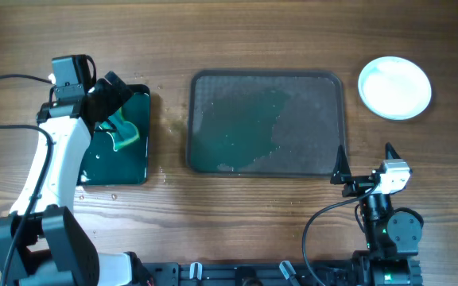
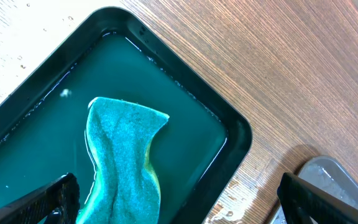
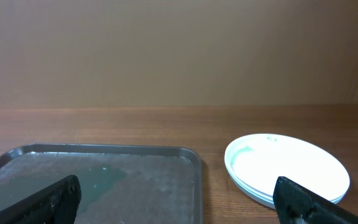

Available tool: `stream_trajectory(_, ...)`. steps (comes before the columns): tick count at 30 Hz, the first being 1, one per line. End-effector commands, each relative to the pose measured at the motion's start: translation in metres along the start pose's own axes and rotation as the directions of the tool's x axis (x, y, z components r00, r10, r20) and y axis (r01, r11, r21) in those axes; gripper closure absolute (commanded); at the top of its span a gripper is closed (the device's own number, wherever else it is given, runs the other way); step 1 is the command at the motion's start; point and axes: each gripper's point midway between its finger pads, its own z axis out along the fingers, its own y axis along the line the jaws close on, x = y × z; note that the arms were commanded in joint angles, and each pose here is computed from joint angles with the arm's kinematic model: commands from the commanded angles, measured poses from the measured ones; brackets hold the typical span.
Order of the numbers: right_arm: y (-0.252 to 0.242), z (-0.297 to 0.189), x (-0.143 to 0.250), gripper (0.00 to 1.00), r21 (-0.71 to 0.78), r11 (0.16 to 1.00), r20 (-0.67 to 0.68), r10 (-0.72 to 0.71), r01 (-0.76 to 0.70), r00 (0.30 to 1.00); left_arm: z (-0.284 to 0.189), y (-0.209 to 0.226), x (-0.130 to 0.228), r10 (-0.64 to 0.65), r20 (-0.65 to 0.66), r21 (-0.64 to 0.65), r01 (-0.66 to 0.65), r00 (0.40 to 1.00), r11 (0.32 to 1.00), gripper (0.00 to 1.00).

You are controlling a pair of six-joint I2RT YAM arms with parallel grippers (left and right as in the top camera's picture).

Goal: Clean dirty plates on tray and stack at the side

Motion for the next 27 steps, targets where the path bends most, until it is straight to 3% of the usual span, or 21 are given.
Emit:
stream_trajectory(1, -0.001, -0.001, -0.003, 0.00, 0.009, 1.000, 0.014, 0.011, -0.011, 1.000, -0.002, -0.001, -0.002, 0.000, 0.004, 0.009, 0.000, 1.000, 1.000, 0.00)
stream_trajectory(11, -0.001, -0.001, -0.003, 0.00, 0.009, 1.000, 0.013, 0.011, -0.011, 1.000, -0.025, 0.002, 0.009, 0.027, -0.005, -0.005, -0.027, 1.000, 1.000, 0.00)
stream_trajectory(16, -0.001, -0.001, -0.003, 0.00, 0.009, 1.000, 0.013, 0.011, -0.011, 1.000, -0.064, -0.011, 0.043, 0.243, 0.068, 0.085, -0.249, 0.968, 0.965, 0.00)
stream_trajectory(21, -0.001, -0.001, -0.003, 0.00, 0.009, 1.000, 0.013, 0.011, -0.011, 1.000, -0.099, -0.002, 0.062, 0.224, 0.239, 0.182, -0.270, 0.945, 0.945, 0.00)
stream_trajectory(27, -0.001, -0.001, -0.003, 0.00, 0.009, 1.000, 0.013, 0.011, -0.011, 1.000, -0.108, 0.031, 0.101, 0.254, 0.329, 0.202, -0.331, 0.909, 0.922, 0.00)
